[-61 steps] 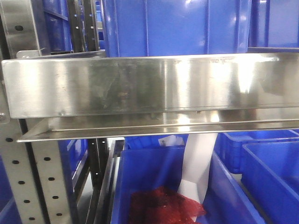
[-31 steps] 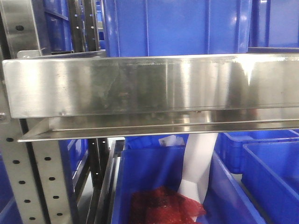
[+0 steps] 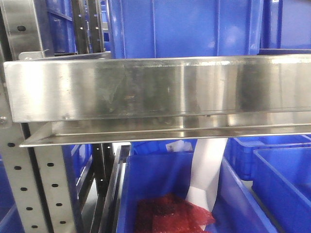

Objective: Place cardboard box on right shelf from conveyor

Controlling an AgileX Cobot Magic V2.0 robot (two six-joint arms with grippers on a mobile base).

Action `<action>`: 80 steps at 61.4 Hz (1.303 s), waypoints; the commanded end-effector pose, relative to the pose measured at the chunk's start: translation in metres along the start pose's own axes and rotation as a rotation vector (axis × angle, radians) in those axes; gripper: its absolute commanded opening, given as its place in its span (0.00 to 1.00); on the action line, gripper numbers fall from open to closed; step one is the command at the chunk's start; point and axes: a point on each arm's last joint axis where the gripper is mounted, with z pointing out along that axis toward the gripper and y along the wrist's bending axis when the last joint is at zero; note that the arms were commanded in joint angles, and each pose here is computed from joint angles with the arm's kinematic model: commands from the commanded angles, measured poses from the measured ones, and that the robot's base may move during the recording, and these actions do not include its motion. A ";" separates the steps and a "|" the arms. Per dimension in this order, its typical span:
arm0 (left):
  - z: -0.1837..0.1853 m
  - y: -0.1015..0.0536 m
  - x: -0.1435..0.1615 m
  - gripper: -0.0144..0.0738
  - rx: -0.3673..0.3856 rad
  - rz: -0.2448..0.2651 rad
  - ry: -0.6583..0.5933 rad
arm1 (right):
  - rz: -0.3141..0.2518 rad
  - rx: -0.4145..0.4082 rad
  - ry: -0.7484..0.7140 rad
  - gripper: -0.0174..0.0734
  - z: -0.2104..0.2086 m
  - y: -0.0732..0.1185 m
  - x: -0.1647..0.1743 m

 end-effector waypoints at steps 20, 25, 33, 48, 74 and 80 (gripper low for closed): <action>-0.001 0.000 -0.005 0.03 -0.005 -0.005 -0.092 | -0.277 0.088 -0.173 0.45 0.069 -0.006 -0.033; -0.001 0.000 -0.005 0.03 -0.005 -0.005 -0.092 | -0.278 0.062 -0.161 0.45 0.085 -0.002 -0.032; -0.001 0.000 -0.005 0.03 -0.005 -0.005 -0.092 | -0.280 0.020 -0.141 0.45 0.109 0.006 -0.030; -0.001 0.000 -0.005 0.03 -0.005 -0.005 -0.092 | -0.281 -0.018 -0.113 0.45 0.137 0.015 -0.025; -0.001 0.000 -0.005 0.03 -0.005 -0.005 -0.092 | -0.160 -0.030 -0.122 0.89 0.133 0.014 -0.026; -0.001 0.000 -0.005 0.03 -0.005 -0.005 -0.092 | -0.129 -0.040 -0.118 0.88 0.127 0.013 -0.026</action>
